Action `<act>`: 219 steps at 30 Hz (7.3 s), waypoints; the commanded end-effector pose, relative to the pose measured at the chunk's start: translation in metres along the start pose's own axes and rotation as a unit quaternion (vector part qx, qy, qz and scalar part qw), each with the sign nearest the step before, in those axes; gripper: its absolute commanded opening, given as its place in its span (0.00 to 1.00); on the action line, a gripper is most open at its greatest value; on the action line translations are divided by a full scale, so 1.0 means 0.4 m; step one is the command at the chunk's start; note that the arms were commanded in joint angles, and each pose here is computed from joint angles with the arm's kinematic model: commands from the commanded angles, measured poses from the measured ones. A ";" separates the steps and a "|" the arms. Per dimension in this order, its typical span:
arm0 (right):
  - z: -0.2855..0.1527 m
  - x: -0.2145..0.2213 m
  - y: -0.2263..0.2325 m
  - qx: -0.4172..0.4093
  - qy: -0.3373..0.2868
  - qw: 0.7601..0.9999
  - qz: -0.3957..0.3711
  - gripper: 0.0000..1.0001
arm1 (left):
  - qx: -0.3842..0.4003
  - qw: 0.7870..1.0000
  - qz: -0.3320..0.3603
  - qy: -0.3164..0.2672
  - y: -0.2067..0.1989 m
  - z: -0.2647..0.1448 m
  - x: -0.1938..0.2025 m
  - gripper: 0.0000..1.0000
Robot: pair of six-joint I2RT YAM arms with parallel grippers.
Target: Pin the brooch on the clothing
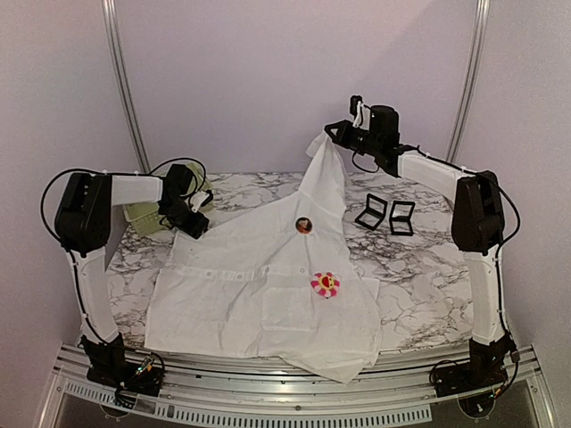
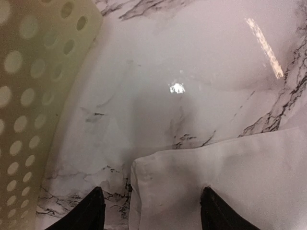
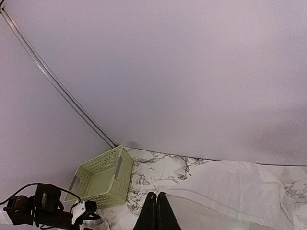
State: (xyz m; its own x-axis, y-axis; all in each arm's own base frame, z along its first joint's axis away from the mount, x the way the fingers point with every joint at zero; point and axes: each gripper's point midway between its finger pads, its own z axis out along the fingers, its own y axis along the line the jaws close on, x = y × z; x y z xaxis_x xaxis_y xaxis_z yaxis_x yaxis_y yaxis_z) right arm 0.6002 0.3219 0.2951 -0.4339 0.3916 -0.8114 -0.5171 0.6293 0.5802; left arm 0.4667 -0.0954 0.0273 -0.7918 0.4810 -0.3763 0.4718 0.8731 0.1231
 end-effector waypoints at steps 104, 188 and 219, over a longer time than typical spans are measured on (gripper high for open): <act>-0.410 0.532 0.406 0.017 0.346 0.938 0.023 0.55 | -0.060 0.982 -0.064 0.169 0.048 -0.041 0.330 0.00; -0.435 0.414 -0.310 0.417 0.389 0.813 -0.118 0.44 | -0.108 0.979 -0.039 0.169 0.086 -0.059 0.346 0.00; -0.903 1.066 0.176 0.329 0.593 0.716 0.166 0.00 | -0.065 0.960 0.188 0.195 -0.099 -0.107 0.420 0.06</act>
State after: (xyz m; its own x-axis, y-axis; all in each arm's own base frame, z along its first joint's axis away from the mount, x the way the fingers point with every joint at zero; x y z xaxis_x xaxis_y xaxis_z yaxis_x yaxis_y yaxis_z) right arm 0.1389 0.3077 0.0298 -0.9894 -0.0845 0.1183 -0.0434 0.9482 0.3146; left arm 0.3238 -0.0546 0.0239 -0.7000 0.7139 -0.0196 0.6644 0.6611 0.3487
